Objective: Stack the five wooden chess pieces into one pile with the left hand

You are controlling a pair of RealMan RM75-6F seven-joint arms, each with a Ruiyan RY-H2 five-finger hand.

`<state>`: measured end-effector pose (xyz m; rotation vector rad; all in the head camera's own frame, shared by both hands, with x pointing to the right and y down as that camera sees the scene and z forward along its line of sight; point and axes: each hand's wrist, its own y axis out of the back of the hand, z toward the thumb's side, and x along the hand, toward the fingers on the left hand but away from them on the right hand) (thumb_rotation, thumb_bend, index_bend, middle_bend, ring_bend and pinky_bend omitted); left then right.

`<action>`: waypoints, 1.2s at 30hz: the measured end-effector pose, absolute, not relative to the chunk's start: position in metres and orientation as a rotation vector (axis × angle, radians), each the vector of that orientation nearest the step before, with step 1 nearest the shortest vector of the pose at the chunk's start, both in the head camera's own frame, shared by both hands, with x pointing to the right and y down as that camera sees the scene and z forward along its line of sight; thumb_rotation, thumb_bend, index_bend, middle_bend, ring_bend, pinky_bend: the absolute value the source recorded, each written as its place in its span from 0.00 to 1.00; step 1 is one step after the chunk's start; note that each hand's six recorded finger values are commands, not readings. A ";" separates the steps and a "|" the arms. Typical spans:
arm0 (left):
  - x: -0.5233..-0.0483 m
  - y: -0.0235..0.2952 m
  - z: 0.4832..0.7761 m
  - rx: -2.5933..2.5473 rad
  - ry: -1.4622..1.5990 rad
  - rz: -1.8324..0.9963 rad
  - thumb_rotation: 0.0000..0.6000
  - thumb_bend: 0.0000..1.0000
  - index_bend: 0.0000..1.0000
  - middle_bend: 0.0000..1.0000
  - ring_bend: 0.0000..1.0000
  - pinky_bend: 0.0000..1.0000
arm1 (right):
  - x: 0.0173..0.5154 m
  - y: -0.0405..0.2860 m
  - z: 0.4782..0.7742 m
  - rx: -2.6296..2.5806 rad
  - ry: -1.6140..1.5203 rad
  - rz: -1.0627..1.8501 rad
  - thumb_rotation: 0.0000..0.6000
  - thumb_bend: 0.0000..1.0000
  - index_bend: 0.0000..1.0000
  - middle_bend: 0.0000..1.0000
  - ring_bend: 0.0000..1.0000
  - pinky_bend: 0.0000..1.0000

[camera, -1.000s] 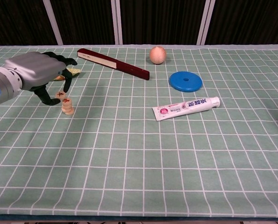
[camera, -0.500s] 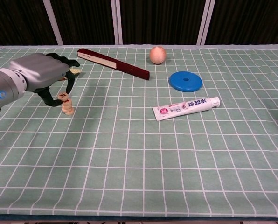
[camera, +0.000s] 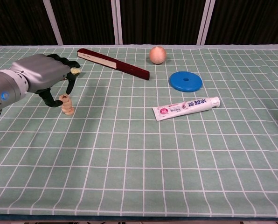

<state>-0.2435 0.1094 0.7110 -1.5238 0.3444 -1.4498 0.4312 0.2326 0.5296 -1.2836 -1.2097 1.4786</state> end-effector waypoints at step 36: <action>-0.359 0.144 0.588 -1.540 0.837 -1.406 1.00 0.30 0.10 0.00 0.00 0.00 | 0.414 0.236 0.531 -1.388 -1.078 1.401 1.00 0.23 0.06 0.01 0.00 0.00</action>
